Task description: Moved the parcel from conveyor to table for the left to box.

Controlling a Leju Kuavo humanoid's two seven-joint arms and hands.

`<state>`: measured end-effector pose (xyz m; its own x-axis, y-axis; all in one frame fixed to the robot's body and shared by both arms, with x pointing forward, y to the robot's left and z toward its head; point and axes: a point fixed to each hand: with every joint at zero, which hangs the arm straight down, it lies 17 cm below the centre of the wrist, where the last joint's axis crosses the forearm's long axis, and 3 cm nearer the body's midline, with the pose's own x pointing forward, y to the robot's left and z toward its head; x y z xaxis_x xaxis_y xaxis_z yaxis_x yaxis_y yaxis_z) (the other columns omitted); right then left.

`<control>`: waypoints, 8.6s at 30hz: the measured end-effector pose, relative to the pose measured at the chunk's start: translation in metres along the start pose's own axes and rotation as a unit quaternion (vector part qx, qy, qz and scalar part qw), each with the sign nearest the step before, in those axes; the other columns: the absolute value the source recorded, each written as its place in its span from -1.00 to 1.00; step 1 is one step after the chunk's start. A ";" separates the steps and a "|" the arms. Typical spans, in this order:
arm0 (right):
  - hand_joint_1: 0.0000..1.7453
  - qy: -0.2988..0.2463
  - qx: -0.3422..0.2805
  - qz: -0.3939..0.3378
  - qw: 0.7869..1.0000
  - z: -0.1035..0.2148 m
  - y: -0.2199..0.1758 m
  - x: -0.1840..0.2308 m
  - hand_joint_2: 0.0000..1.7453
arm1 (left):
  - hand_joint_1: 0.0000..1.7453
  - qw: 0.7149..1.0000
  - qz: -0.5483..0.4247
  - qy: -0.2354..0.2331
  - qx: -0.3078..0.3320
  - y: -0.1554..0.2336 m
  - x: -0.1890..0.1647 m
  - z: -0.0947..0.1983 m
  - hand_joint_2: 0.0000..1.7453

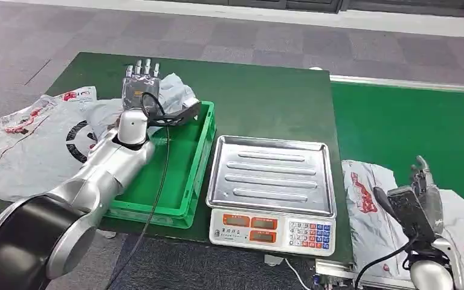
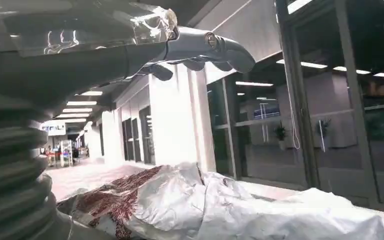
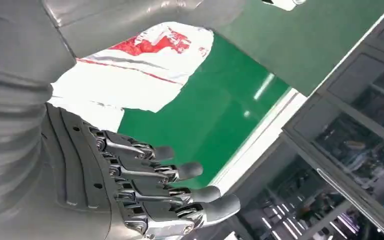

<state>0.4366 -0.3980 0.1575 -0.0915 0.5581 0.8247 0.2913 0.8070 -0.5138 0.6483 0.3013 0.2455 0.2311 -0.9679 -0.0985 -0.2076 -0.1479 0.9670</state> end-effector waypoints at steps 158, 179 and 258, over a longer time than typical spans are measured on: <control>-1.00 0.234 0.238 0.314 0.889 -0.021 0.081 -0.178 1.00 | -1.00 0.702 0.664 -0.175 -0.190 0.007 0.198 0.096 1.00; 1.00 0.239 0.216 0.323 0.890 -0.037 0.063 -0.175 1.00 | -1.00 0.705 0.666 -0.165 -0.182 0.006 0.190 0.091 1.00; 1.00 -0.069 0.236 0.082 0.966 -0.123 0.206 0.128 1.00 | -1.00 0.687 0.676 -0.199 -0.178 0.046 0.236 0.100 1.00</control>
<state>0.6018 -0.1836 0.1865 -0.2171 0.6797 0.7006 -0.1513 0.6857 -0.7120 0.5984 0.0461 0.2437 -0.2371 -0.1604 0.9581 0.2860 0.9310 0.2267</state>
